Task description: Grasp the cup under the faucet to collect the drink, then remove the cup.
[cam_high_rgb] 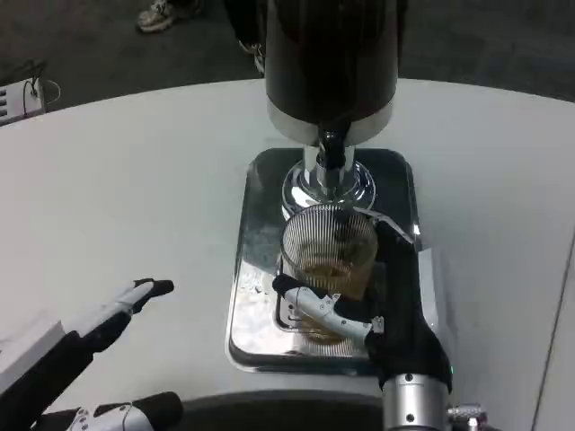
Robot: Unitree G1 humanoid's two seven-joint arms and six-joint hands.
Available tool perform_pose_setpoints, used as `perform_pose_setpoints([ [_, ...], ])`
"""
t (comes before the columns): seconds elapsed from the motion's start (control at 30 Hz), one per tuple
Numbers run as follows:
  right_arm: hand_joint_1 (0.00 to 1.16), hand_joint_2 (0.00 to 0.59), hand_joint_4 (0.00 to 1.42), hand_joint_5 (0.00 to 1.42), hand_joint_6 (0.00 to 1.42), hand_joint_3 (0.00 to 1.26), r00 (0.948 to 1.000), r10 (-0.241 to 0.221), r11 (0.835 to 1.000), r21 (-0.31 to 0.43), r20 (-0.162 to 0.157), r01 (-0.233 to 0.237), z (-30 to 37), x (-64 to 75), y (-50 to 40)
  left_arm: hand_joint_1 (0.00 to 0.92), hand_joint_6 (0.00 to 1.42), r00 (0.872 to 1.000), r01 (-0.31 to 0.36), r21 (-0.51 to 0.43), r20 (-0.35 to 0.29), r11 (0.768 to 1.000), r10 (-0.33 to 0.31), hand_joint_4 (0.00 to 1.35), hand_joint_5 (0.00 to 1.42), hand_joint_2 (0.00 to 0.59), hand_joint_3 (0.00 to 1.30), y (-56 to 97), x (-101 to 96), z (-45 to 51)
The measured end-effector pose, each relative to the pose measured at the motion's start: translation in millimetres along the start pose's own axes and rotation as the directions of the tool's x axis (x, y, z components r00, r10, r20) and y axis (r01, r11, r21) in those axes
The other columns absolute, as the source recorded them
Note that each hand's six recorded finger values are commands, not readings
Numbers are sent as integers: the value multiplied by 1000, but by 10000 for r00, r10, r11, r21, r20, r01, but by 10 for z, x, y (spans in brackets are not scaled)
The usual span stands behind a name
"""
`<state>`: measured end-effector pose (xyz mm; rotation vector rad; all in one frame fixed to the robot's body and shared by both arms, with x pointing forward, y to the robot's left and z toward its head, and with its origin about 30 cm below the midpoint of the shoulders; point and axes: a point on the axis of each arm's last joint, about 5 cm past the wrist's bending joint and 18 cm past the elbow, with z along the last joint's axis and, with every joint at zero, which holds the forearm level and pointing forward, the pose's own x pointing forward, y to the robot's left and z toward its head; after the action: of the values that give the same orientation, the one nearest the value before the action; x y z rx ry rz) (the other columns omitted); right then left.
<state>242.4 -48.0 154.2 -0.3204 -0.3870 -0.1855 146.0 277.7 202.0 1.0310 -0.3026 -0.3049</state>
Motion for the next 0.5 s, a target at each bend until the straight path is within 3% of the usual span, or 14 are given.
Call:
perform_pose_setpoints([
  [0.2, 993, 228, 1294, 1384, 1341, 1086, 9996, 256, 9997, 41, -96, -255, -6, -117, -77, 0, 176, 10000, 20, -38, 29, 10000, -20, 0, 77, 82, 69, -6, 6, 2],
  [0.37, 991, 219, 1307, 1399, 1362, 1086, 9952, 912, 9958, 152, -345, -907, 16, -275, -104, 0, 176, 10000, 7, -84, 8, 10000, -7, 0, 77, 82, 69, -5, 13, -11],
  [0.5, 999, 219, 1308, 1400, 1368, 1098, 9930, 1146, 9930, 319, -273, -1137, 68, -309, -149, 0, 176, 10000, 19, -129, -73, 9999, -20, 0, 77, 82, 69, -9, 12, -31],
])
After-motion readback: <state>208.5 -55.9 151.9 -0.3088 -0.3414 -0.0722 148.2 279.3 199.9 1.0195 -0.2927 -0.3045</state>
